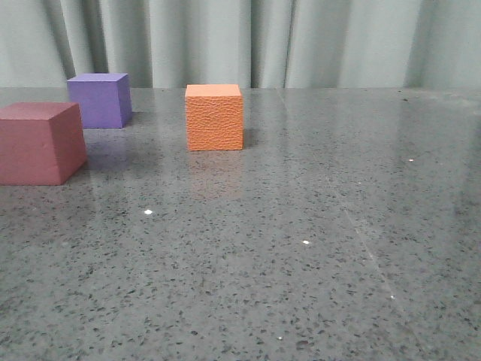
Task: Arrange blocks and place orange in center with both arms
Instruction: 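Move the left gripper over the orange cube and grasp it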
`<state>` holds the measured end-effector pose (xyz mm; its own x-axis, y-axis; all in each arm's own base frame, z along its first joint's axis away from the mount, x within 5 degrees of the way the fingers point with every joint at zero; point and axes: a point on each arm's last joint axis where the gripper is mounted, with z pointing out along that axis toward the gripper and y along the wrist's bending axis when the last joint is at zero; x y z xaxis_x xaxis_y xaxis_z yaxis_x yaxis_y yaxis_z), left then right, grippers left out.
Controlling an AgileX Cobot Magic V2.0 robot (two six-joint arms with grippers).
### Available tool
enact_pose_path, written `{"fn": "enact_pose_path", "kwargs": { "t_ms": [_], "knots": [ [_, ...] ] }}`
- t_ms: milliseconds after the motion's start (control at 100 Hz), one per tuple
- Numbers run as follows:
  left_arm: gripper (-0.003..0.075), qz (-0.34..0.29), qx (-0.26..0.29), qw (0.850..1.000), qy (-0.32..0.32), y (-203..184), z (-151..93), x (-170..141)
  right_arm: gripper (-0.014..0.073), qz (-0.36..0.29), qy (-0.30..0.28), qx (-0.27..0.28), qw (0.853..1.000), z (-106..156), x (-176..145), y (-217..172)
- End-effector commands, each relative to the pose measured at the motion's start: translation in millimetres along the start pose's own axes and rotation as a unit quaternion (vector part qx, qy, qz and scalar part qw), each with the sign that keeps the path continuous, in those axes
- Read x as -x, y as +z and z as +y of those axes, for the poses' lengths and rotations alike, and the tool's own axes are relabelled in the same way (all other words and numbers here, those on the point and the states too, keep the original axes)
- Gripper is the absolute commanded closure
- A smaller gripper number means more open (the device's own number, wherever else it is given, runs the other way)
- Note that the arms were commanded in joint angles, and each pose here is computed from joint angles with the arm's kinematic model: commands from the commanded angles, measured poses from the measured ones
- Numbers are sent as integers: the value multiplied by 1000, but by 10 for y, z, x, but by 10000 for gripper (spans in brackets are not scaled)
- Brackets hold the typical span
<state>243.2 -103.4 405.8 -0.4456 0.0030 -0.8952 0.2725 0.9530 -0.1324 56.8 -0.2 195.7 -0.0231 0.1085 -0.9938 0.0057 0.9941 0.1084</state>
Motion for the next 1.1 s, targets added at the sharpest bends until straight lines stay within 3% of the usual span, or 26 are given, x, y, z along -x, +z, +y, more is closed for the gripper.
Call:
{"fn": "enact_pose_path", "kwargs": {
  "t_ms": [0,260,440,610,1090],
  "knots": [
    [167,-55,-26,998,-11,80,-203,240,662,-61,-5,3,998,12,137,-30],
    [167,-13,-28,999,-14,750,-736,330,662,-61,-5,3,998,12,137,-30],
    [167,0,-23,1000,-12,970,-992,363,662,-61,-5,3,998,12,137,-30],
    [167,-10,-22,1000,8,1100,-1034,358,662,-61,-5,3,998,12,137,-30],
    [167,30,-4,999,-32,1227,-1021,228,662,-61,-5,3,998,12,137,-30]
  ]
}}
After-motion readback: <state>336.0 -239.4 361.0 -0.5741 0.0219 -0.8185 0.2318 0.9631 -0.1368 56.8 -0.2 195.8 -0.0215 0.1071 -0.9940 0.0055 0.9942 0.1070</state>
